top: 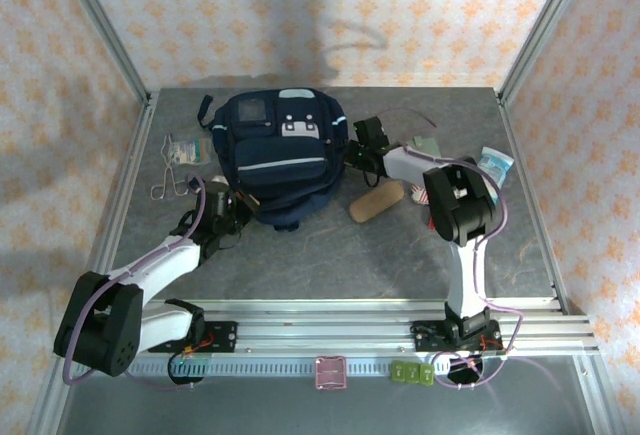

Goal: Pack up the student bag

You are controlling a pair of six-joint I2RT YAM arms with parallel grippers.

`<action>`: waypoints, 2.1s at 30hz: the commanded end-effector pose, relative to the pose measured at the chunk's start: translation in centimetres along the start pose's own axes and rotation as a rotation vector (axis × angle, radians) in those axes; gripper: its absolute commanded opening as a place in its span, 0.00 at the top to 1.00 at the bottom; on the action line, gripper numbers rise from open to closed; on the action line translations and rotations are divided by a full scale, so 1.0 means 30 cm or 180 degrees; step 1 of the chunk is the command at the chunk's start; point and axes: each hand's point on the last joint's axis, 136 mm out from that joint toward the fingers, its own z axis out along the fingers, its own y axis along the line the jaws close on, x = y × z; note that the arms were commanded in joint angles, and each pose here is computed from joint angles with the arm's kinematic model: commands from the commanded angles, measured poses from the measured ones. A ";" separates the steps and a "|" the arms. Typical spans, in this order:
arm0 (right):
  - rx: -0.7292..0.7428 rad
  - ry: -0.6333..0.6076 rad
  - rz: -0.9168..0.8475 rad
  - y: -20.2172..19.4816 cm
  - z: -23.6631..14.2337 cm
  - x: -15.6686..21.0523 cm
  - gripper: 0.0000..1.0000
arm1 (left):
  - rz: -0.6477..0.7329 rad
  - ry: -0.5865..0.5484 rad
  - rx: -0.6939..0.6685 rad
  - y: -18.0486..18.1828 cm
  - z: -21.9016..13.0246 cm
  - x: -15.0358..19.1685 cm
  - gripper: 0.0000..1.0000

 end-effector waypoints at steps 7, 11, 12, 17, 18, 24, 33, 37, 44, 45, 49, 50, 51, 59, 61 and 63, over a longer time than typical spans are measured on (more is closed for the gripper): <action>0.0485 -0.0839 0.0435 -0.259 -0.272 -0.064 1.00 | 0.0378 -0.0124 -0.0250 -0.002 0.000 -0.080 1.00; 0.0196 -0.0768 0.0311 -0.200 -0.325 -0.027 1.00 | 0.0410 -0.0213 -0.0341 0.000 0.007 -0.139 1.00; 0.0101 -0.0736 0.0276 -0.177 -0.329 -0.030 1.00 | 0.0406 -0.0228 -0.0353 -0.002 0.009 -0.149 1.00; -0.0263 -0.0541 0.0207 -0.061 -0.282 -0.077 0.64 | 0.0365 -0.0197 -0.0373 -0.011 0.019 -0.155 0.98; -0.0323 -0.0504 0.0223 -0.043 -0.258 -0.097 0.61 | 0.0340 -0.0190 -0.0369 -0.007 0.018 -0.152 0.94; -0.0697 -0.0328 0.0372 0.041 -0.073 -0.210 0.39 | 0.0236 -0.0173 -0.0177 -0.032 -0.035 -0.114 0.45; -0.0812 -0.0117 0.0403 0.100 0.207 -0.302 0.32 | 0.0051 0.0093 0.0061 -0.048 -0.045 0.093 0.37; -0.1076 0.0053 0.0410 0.140 0.258 -0.276 0.50 | -0.0007 0.0130 0.0045 -0.025 -0.010 0.140 0.38; -0.1247 0.0000 0.0366 0.165 0.138 -0.267 1.00 | 0.0199 0.0034 -0.0177 -0.025 0.069 0.097 0.71; -0.1267 -0.0057 0.0369 0.168 0.097 -0.272 1.00 | 0.0231 0.0010 -0.0215 -0.024 0.079 0.082 0.72; -0.1278 -0.0333 0.0496 0.156 -0.099 -0.291 1.00 | 0.0266 -0.0100 -0.0469 0.027 0.120 0.000 0.74; -0.1287 -0.0382 0.0535 0.150 -0.145 -0.286 1.00 | 0.0255 -0.0141 -0.0535 0.044 0.129 -0.030 0.74; -0.1282 -0.0416 0.0575 0.144 -0.183 -0.281 1.00 | 0.0264 -0.0181 -0.0557 0.048 0.138 -0.056 0.74; -0.1435 -0.0327 0.0818 0.119 -0.395 -0.111 1.00 | 0.0458 -0.0239 -0.0803 0.028 0.302 -0.232 0.74; -0.1519 -0.0280 0.0810 0.145 -0.432 -0.057 1.00 | 0.0486 -0.0227 -0.0823 0.008 0.354 -0.262 0.74; -0.1612 -0.0248 0.0770 0.184 -0.463 -0.009 1.00 | 0.0529 -0.0239 -0.0830 -0.019 0.403 -0.295 0.74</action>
